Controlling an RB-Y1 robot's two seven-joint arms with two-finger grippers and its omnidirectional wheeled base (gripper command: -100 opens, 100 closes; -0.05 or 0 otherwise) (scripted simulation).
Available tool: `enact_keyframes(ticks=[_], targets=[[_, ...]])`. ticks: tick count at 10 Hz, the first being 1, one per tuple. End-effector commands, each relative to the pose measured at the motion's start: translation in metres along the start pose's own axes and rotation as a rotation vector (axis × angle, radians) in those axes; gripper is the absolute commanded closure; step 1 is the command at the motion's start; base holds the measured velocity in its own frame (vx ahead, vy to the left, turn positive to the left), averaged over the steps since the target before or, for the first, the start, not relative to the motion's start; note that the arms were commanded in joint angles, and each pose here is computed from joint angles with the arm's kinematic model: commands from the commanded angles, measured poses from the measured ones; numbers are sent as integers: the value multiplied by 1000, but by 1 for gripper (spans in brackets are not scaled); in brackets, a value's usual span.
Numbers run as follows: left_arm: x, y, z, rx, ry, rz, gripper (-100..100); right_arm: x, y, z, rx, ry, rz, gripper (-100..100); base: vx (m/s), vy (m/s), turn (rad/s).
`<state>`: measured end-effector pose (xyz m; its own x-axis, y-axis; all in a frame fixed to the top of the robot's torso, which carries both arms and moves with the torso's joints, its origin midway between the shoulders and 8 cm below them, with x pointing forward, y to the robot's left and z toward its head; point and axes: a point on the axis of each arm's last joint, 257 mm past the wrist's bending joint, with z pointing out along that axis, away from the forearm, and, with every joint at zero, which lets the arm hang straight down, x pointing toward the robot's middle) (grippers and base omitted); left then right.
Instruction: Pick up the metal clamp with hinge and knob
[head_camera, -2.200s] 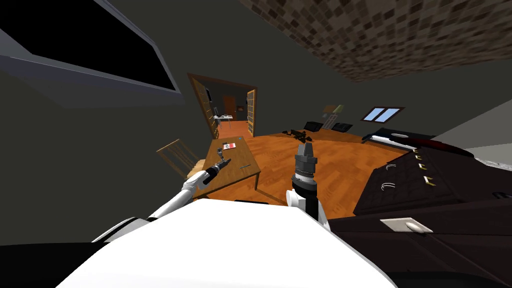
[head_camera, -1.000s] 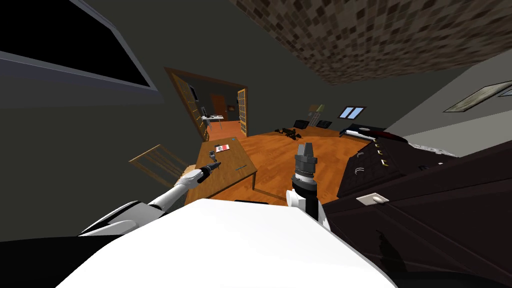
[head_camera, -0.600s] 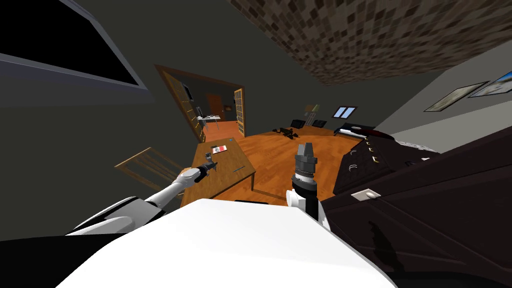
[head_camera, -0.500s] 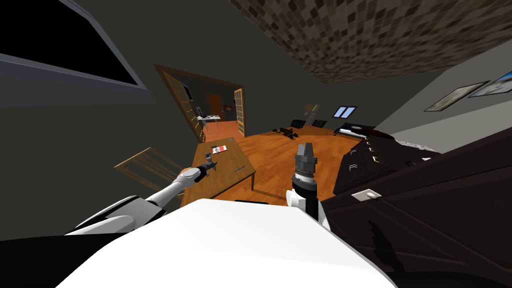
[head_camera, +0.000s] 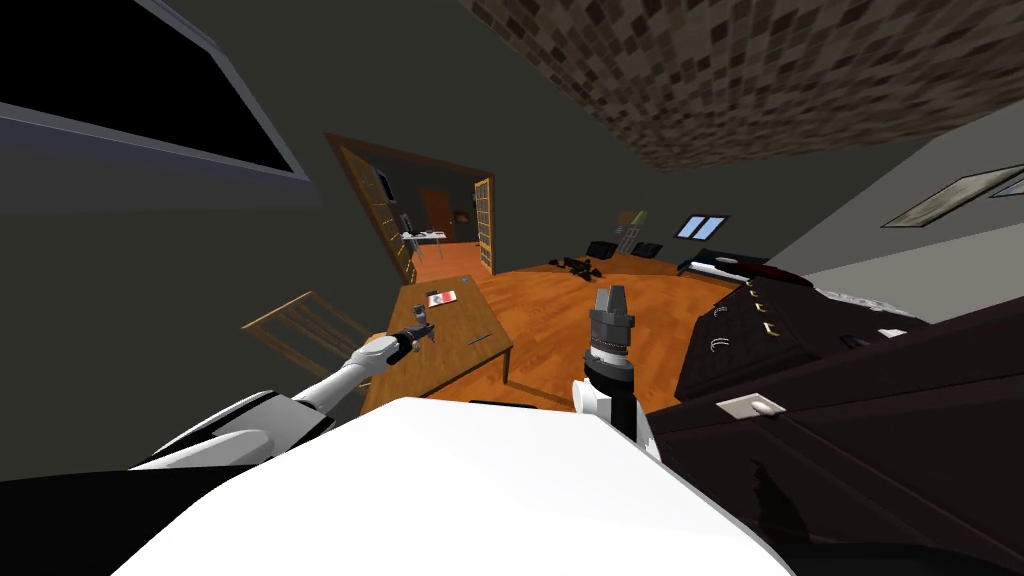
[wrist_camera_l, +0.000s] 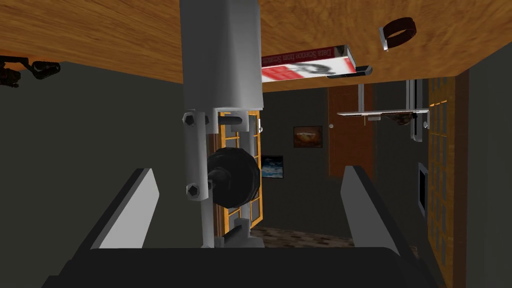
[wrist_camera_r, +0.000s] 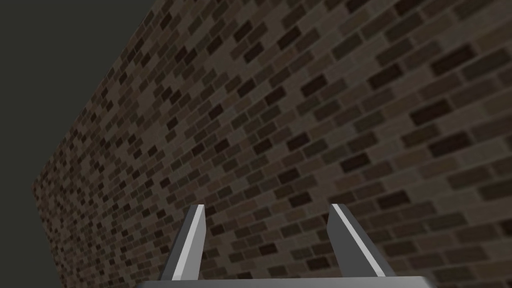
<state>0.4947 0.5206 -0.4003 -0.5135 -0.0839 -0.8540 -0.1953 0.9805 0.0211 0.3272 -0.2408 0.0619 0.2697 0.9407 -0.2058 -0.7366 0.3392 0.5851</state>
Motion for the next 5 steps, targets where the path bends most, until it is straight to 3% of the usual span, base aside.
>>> enact_keyframes(ticks=[1,2,3,5], targets=[[9,0,-2,26,24,-2,-100,0,0,0,0,0,0,0,151,-55,146],[8,-1,-2,30,23,0,-100,0,0,0,0,0,0,0,128,-44,110],[8,-1,-2,31,23,24,-100,0,0,0,0,0,0,0,45,-18,-9],[15,-2,-3,57,38,15,-100,0,0,0,0,0,0,0,30,-14,70]])
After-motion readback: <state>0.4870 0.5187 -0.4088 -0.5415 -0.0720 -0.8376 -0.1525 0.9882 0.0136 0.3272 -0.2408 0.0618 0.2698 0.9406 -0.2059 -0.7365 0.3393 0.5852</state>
